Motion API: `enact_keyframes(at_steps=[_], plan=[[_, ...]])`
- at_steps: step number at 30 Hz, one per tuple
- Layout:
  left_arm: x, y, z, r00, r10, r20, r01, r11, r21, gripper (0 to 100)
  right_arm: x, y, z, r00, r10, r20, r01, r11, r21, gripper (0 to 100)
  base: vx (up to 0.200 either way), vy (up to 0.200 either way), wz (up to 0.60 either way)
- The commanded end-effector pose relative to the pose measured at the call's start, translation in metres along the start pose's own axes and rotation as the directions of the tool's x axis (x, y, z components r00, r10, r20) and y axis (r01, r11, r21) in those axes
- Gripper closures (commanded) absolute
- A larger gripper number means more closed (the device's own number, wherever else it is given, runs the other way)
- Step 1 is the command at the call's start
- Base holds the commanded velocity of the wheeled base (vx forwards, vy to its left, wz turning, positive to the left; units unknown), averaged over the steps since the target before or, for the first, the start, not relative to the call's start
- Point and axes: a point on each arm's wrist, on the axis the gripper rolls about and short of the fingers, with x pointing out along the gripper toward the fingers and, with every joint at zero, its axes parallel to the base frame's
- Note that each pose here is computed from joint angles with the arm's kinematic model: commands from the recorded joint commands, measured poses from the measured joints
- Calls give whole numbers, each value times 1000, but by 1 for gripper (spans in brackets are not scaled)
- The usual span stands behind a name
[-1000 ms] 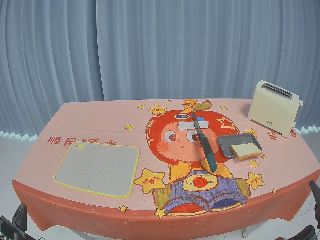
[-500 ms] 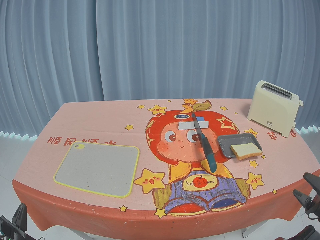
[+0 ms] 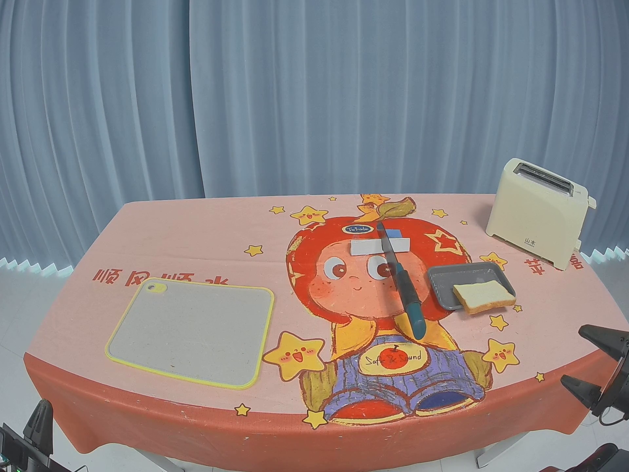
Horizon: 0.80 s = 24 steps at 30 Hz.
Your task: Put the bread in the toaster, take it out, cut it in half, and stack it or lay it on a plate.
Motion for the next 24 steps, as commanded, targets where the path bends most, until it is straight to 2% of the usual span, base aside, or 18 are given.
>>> enact_keyframes(at_steps=[1, 14, 24], plan=[[0, 0, -5, 1000, -1, -1, 1, 1000, 0, 100, 8, 6, 6, 1000, -25, -19, 26, 999, 34, 0, 0, 0, 0], [0, 0, -5, 1000, 1, -1, -1, 1000, 0, 100, 38, 7, 19, 993, -87, -78, 92, 994, 60, 0, 0, 0, 0], [0, 0, -5, 1000, 1, -1, -1, 1000, 0, 100, 57, 9, 28, 992, -99, -82, 104, 993, 59, 0, 0, 0, 0]])
